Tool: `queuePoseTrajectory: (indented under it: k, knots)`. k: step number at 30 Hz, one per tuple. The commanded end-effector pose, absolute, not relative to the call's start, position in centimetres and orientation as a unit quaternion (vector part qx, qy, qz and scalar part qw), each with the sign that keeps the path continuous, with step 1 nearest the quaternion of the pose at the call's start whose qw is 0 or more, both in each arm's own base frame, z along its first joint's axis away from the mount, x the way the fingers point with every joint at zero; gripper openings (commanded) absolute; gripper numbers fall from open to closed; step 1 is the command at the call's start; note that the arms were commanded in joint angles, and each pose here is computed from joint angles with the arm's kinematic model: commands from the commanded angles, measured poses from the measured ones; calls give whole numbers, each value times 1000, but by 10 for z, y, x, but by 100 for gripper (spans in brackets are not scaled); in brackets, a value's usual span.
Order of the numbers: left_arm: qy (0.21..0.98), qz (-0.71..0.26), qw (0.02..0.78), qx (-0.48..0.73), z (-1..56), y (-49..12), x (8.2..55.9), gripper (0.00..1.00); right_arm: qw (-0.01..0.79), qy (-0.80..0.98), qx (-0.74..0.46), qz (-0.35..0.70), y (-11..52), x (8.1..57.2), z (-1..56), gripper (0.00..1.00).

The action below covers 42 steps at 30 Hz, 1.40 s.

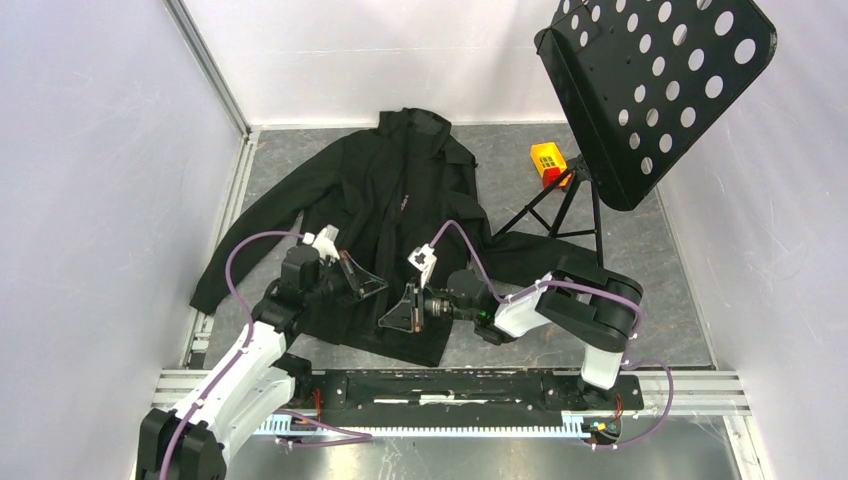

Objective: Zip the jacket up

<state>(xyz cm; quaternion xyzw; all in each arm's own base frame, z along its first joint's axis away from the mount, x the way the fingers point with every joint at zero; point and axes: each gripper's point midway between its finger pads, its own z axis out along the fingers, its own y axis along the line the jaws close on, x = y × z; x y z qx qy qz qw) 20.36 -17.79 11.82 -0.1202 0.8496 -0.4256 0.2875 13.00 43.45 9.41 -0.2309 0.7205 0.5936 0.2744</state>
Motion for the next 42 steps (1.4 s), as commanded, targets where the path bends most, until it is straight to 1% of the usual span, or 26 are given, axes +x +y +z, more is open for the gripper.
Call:
queuePoseTrajectory:
  k: [1,3,4,15,17,19,20,21,22,23,25,27,31,35,42]
  knots:
    - [825,-471,293,-106,137,-189,203,2,308,690,-229,613,431,138,118,23]
    - [825,-473,293,-104,138,-189,202,2,314,692,-227,609,427,141,117,33]
    - [824,-473,294,-103,139,-189,202,2,317,693,-226,607,425,142,117,35]
    - [828,-473,286,-96,137,-190,197,2,336,663,-237,625,432,148,133,38]
    - [828,-473,283,-96,138,-190,197,2,335,660,-236,630,435,149,136,31]
    - [831,-469,284,-91,140,-190,198,3,334,652,-232,640,436,148,141,4]
    - [838,-458,282,-92,139,-188,198,11,331,655,-226,641,436,148,141,1]
    - [846,-439,285,-96,139,-183,200,25,327,661,-216,639,435,150,140,0]
    - [859,-411,288,-104,137,-176,202,33,324,667,-204,639,434,151,139,0]
    - [870,-382,292,-110,135,-168,203,44,317,676,-190,638,433,152,137,0]
    - [887,-332,297,-122,135,-153,202,57,302,689,-164,638,432,154,133,0]
    - [897,-302,299,-125,136,-145,200,60,290,699,-140,639,432,156,132,0]
    - [915,-249,298,-108,140,-138,196,59,266,732,-121,616,438,162,121,0]
    - [935,-177,296,-80,137,-130,193,58,266,745,-114,601,440,167,121,0]
    - [944,-142,295,-47,136,-145,199,46,271,753,-116,588,442,171,118,0]
